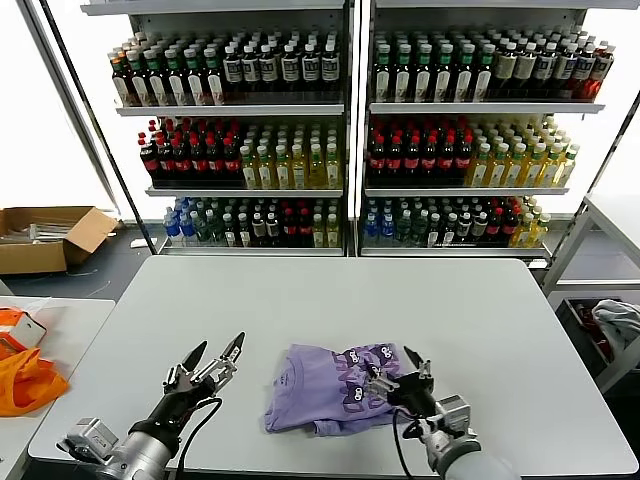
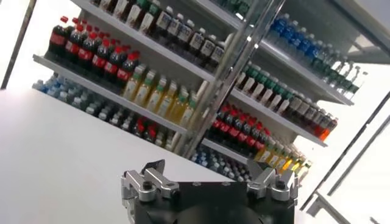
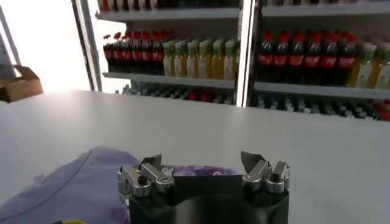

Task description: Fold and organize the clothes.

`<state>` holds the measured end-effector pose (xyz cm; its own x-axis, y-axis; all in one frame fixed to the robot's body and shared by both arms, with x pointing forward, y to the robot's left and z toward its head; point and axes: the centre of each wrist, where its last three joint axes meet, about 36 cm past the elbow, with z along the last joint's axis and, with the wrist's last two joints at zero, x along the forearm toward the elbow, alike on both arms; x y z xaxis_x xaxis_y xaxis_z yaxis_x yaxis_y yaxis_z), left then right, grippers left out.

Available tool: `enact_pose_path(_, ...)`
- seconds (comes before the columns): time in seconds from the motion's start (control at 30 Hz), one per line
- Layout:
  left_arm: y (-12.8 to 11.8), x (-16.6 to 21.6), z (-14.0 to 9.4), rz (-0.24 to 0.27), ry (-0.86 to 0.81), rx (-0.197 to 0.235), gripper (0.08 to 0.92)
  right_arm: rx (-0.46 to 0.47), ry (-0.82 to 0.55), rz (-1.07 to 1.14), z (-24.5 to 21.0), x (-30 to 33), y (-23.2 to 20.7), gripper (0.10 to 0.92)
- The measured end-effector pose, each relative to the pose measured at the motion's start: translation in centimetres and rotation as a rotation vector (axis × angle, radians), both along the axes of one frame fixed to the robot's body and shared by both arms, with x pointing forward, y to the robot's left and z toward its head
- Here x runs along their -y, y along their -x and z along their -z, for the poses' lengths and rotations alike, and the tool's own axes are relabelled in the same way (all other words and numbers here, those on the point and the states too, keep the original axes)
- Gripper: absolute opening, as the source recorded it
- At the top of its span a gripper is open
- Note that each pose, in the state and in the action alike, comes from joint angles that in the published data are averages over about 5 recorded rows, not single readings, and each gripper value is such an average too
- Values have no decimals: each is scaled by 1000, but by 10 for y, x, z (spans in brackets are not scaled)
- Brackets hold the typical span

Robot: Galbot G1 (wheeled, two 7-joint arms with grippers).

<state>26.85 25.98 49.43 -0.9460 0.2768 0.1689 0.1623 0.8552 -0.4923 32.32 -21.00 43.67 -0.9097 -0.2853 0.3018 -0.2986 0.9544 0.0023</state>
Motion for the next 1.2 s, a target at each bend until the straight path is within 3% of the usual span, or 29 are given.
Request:
enact_pose_path(0.27,-5,-22,10,-40,-158,116,823,160,-28,92,-5,60,-2,823)
enact_pose_path(0.57,-11,-54,16,-66,-306,238,823,249,-27,158,-2,118,7,823)
enact_pose_path(0.87,-10,-77,26,-68,-372,275,823,302,-40,156,6,138,17,823)
enact_pose_path(1.2,-6,-96,38,-70,-408,290,823,309,-27,136,21,135,28,823)
